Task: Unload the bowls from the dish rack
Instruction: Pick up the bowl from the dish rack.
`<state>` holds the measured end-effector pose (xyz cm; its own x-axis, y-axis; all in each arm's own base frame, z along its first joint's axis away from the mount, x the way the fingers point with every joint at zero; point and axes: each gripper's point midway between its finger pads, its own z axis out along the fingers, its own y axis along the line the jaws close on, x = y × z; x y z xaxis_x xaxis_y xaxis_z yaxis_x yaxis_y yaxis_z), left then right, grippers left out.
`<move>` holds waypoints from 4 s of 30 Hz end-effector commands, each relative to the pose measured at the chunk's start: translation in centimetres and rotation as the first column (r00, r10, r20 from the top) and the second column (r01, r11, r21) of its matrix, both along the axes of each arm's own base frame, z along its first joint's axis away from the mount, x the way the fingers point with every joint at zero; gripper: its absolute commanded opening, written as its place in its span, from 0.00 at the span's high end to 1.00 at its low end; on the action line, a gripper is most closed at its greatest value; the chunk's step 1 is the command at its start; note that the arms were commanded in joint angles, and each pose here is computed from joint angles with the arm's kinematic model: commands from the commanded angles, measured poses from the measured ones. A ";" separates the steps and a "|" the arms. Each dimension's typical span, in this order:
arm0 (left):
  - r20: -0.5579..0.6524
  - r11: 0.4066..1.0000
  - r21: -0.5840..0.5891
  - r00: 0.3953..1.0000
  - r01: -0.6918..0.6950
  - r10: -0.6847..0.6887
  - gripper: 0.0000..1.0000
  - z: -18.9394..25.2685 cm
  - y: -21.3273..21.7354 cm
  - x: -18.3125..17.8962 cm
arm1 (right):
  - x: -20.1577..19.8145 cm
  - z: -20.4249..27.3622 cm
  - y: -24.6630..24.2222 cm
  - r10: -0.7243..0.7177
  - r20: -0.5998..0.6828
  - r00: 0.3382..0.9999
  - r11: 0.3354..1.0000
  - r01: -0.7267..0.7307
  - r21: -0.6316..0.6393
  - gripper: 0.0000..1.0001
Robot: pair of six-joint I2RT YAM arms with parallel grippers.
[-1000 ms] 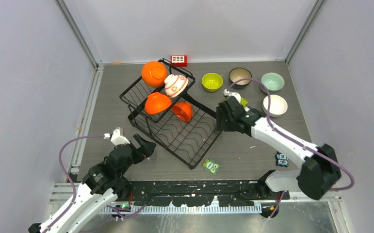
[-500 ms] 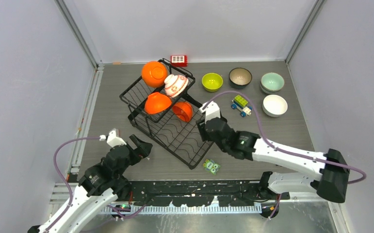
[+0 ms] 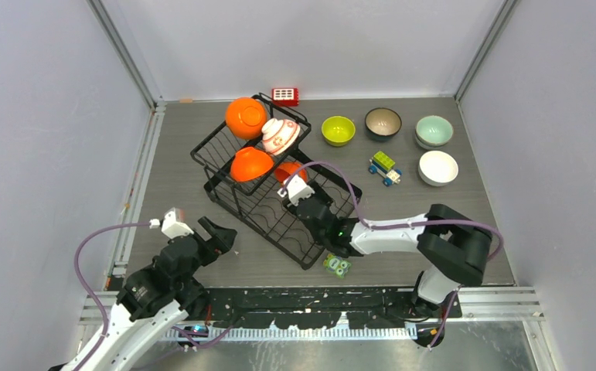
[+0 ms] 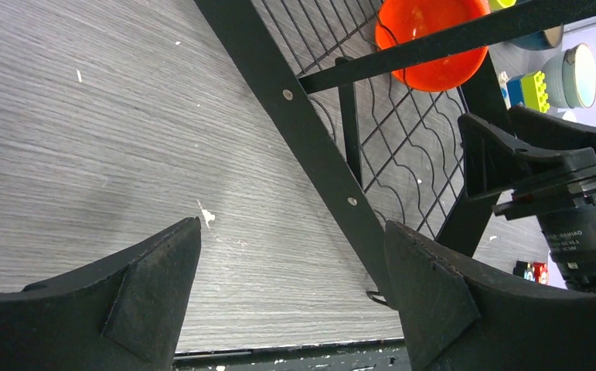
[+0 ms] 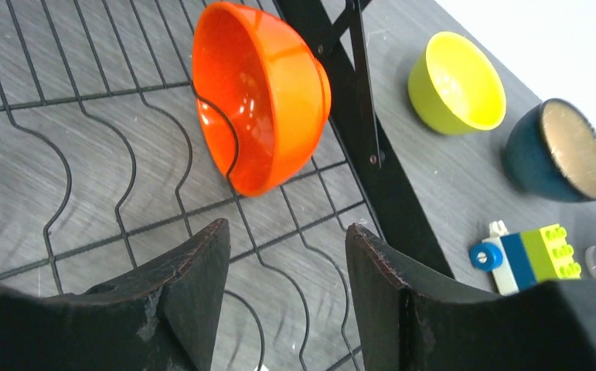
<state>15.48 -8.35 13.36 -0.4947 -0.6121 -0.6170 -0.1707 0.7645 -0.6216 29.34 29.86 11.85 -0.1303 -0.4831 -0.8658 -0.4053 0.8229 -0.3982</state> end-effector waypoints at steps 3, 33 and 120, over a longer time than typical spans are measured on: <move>0.039 0.999 -0.020 0.999 -0.026 0.027 0.11 1.4 0.8 -0.1 | 1.7 3.9 1.8 -0.069 0.193 0.979 0.996 0.055 0.075 0.38; 0.024 0.999 -0.004 0.999 -0.033 0.033 0.11 1.0 0.9 -0.1 | 6.1 0.5 1.4 -0.183 0.288 0.940 0.976 0.208 -0.060 0.68; 0.016 0.999 0.015 0.999 -0.048 0.047 0.10 0.8 1.1 0.1 | -0.9 6.4 -4.3 -0.303 0.351 0.886 0.953 0.290 0.089 0.99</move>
